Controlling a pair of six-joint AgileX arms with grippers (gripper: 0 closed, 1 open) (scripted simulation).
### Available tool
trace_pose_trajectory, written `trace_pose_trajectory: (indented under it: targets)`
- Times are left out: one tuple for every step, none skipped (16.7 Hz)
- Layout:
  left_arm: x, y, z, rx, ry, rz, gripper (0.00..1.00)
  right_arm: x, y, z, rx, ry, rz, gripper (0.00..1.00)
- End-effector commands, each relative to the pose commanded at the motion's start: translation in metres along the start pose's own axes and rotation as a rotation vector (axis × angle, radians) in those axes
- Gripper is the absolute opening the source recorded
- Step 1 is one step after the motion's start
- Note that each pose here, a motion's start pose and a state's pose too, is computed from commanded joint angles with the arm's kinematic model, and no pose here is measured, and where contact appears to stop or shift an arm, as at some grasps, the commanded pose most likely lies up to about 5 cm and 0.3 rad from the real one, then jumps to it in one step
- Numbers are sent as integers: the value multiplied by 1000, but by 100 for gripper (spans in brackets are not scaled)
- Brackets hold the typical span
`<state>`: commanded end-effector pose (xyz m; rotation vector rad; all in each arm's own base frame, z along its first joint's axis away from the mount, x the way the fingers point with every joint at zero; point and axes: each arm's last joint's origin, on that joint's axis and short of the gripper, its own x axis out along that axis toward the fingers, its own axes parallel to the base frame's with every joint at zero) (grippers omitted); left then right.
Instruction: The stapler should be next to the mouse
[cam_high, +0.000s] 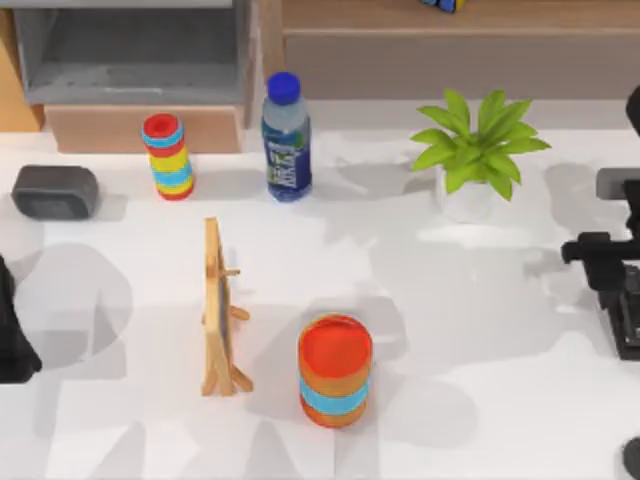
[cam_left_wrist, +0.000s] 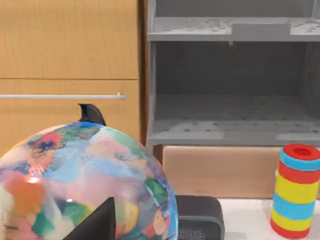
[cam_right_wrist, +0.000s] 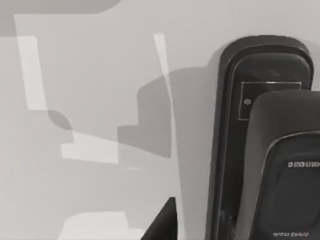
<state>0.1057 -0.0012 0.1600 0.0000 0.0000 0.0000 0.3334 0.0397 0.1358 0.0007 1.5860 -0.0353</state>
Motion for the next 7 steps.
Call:
trace_pose_trajectory:
  targets:
    - [0, 0, 0, 0, 0, 0, 100, 0, 0, 0, 0, 0, 0, 98]
    - [0, 0, 0, 0, 0, 0, 100, 0, 0, 0, 0, 0, 0, 100]
    - [0, 0, 0, 0, 0, 0, 100, 0, 0, 0, 0, 0, 0, 100]
    - [0, 0, 0, 0, 0, 0, 100, 0, 0, 0, 0, 0, 0, 100]
    - [0, 0, 0, 0, 0, 0, 100, 0, 0, 0, 0, 0, 0, 100]
    - [0, 0, 0, 0, 0, 0, 100, 0, 0, 0, 0, 0, 0, 100]
    - [0, 0, 0, 0, 0, 0, 100, 0, 0, 0, 0, 0, 0, 100]
